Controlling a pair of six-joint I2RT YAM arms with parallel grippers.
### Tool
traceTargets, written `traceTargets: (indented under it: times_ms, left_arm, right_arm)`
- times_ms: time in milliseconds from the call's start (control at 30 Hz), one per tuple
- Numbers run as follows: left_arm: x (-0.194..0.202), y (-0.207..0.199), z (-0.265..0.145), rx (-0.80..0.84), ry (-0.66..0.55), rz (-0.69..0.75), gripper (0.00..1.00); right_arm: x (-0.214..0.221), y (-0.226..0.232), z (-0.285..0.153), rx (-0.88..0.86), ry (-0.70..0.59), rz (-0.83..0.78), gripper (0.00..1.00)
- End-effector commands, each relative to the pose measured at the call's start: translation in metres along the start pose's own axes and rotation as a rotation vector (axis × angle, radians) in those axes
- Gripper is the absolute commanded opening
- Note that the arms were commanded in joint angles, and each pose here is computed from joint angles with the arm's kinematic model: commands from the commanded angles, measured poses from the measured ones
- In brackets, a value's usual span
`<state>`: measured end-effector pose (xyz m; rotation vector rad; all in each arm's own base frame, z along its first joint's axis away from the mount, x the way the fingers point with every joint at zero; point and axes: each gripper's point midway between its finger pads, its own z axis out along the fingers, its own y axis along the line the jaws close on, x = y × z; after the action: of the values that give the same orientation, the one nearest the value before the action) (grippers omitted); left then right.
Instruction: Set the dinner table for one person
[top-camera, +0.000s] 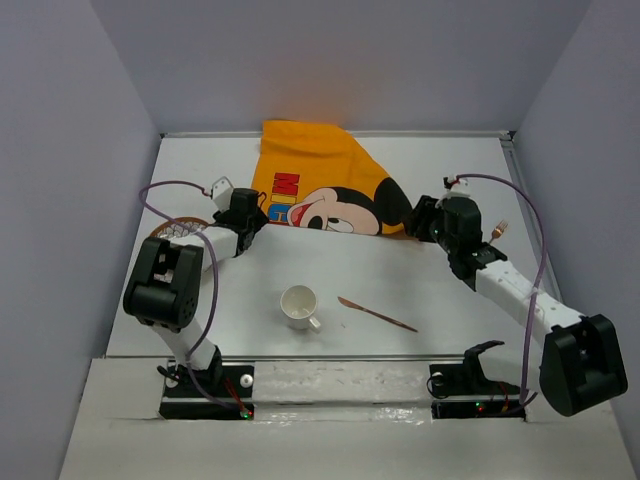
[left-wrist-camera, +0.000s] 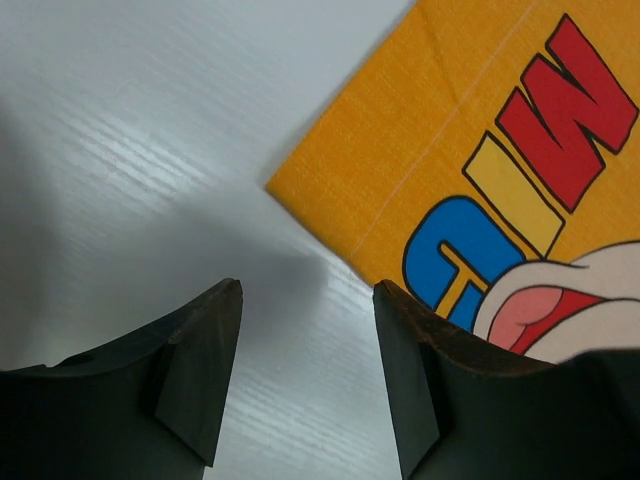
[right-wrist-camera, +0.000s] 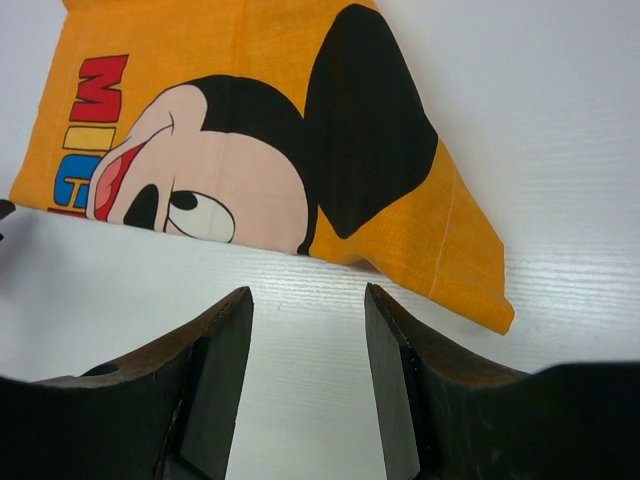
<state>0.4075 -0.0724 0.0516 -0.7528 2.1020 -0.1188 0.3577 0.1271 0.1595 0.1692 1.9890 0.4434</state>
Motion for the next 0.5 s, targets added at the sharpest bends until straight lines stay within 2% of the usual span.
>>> traceTargets:
  times_ms: [0, 100, 233, 333, 467]
  left_arm:
    - [-0.028, -0.009, 0.023, -0.022, -0.104, -0.092, 0.65]
    - [-0.025, -0.006, 0.032, -0.036, -0.097, -0.096, 0.64]
    - [-0.029, -0.006, 0.040, -0.053, -0.116, -0.103, 0.45]
    - [-0.033, -0.009, 0.043, -0.052, -0.124, -0.102, 0.40]
    - [-0.033, -0.008, 0.048, -0.064, -0.127, -0.099, 0.27]
  right_arm:
    - [0.002, -0.004, -0.009, 0.008, -0.004, 0.007, 0.54]
    - [-0.002, -0.002, -0.014, 0.000, -0.019, 0.011, 0.54]
    - [-0.002, -0.001, -0.015, -0.004, -0.022, 0.027, 0.53]
    - [0.000, -0.010, -0.014, 0.044, -0.032, 0.058, 0.52]
    - [0.005, -0.026, -0.015, 0.123, -0.043, 0.090, 0.52]
